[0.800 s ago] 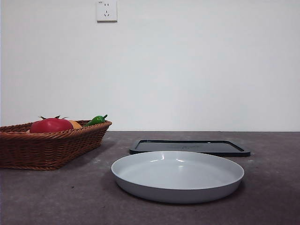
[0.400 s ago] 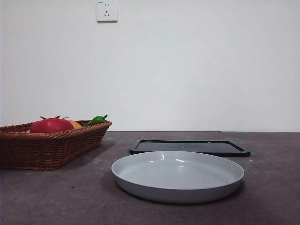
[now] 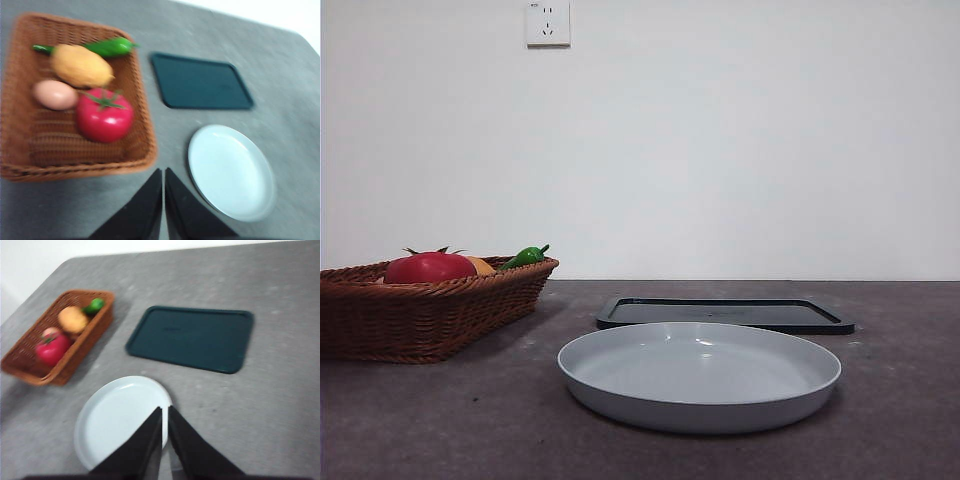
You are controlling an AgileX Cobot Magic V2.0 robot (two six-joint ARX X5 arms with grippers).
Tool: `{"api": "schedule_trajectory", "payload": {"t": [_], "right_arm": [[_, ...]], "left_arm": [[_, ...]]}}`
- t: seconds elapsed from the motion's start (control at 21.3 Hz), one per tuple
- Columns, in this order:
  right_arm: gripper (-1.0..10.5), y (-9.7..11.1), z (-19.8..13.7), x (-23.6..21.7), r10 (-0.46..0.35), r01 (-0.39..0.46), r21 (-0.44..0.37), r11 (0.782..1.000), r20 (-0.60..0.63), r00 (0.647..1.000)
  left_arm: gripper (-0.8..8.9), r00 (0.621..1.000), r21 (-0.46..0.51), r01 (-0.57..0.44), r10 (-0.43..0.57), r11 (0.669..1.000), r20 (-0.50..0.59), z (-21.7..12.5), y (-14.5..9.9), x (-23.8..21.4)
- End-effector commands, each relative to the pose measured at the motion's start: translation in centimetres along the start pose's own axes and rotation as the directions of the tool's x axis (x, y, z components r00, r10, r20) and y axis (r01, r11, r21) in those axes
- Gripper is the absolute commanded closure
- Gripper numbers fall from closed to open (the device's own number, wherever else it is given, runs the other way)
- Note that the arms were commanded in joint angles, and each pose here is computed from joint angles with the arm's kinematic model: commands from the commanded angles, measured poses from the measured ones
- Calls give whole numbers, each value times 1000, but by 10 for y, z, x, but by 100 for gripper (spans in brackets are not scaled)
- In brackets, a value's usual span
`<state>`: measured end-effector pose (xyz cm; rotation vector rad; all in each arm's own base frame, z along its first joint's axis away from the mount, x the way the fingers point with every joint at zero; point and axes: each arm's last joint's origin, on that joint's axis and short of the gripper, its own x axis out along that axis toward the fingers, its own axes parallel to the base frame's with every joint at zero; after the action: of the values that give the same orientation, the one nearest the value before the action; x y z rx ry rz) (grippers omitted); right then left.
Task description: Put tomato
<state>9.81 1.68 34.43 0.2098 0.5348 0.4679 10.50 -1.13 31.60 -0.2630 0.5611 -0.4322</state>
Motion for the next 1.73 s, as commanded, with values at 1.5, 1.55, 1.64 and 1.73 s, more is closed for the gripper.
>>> {"api": "schedule_trajectory", "payload": {"t": [1.5,1.55,1.64,1.73], "right_arm": [[537,26,10,27,260,-307,-127,943,-293,920],[537,26,10,27,260,-307,-127,943,-293,920],[537,26,10,27,260,-307,-127,943,-293,920],[537,26,10,27,260,-307,-127,943,-293,920]], "left_arm": [[254,980,125,123,-101,984,-171,21,-18,-6],[256,982,130,113,-91,985,-165,22,-17,-4],[262,986,141,100,-78,985,-150,25,-16,-2],[289,989,152,86,-66,985,-133,30,-14,3]]}}
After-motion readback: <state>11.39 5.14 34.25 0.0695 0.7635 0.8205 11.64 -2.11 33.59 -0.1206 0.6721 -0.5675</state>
